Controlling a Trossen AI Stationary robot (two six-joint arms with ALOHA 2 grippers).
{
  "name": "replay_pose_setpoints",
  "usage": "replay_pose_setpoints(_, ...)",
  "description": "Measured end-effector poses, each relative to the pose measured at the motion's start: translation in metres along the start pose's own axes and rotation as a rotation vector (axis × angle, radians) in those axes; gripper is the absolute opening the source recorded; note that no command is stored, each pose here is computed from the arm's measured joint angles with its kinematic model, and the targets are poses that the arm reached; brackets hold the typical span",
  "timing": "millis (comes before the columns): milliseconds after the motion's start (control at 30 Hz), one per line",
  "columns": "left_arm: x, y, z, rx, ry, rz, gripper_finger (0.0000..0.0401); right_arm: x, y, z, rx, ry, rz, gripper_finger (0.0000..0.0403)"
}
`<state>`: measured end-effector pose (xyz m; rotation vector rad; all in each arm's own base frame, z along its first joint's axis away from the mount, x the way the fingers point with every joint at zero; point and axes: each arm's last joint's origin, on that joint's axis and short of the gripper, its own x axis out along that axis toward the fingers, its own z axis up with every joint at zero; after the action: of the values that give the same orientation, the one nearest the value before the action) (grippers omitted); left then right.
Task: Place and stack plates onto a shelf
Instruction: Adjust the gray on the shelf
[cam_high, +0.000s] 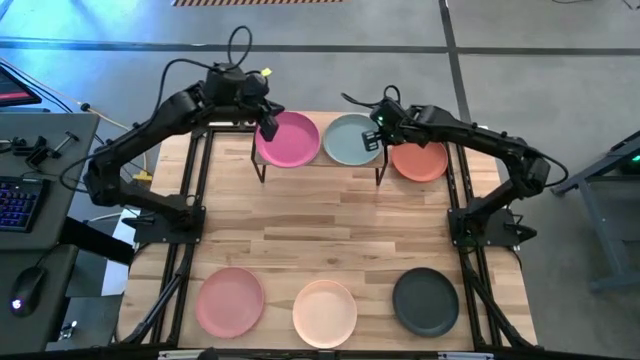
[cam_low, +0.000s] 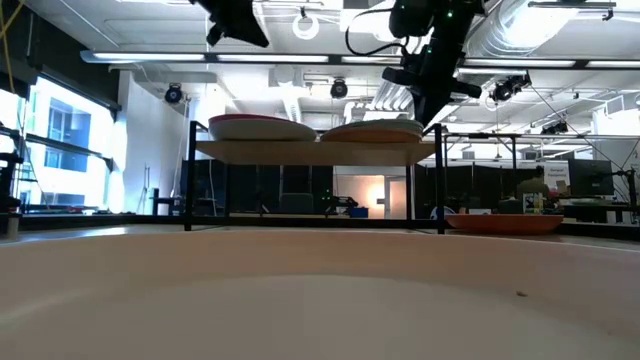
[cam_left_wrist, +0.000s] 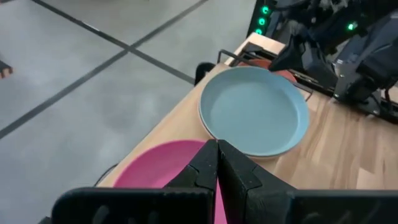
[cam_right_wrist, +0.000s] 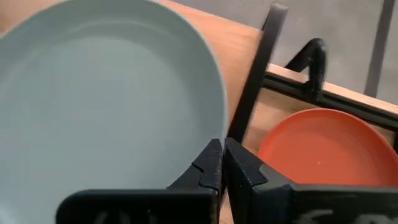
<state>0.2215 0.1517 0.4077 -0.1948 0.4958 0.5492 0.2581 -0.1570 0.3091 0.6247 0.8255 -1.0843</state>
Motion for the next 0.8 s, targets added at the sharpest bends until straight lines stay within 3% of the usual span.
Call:
replay_pose_setpoints(233, -0.019, -0.001, 0.002, -0.002, -0.047, 0.012, 0.0000, -0.006, -0.003, 0.003, -0.006, -0.026, 0.034, 0.0000)
replay_pose_setpoints(400, -0.034, -0.001, 0.003, -0.012, -0.080, 0.008, 0.0000, -0.018, -0.014, -0.004, -0.002, 0.008, -0.044, 0.0000)
replay_pose_setpoints(633, -0.053, -0.002, 0.005, 0.007, -0.132, 0.007, 0.0000, -0.025, 0.016, -0.016, -0.035, -0.012, 0.085, 0.0000)
replay_pose_setpoints(800, -0.065, -0.003, 0.005, 0.004, -0.165, 0.005, 0.0000, -0.014, 0.024, -0.023, -0.060, 0.042, 0.067, 0.0000)
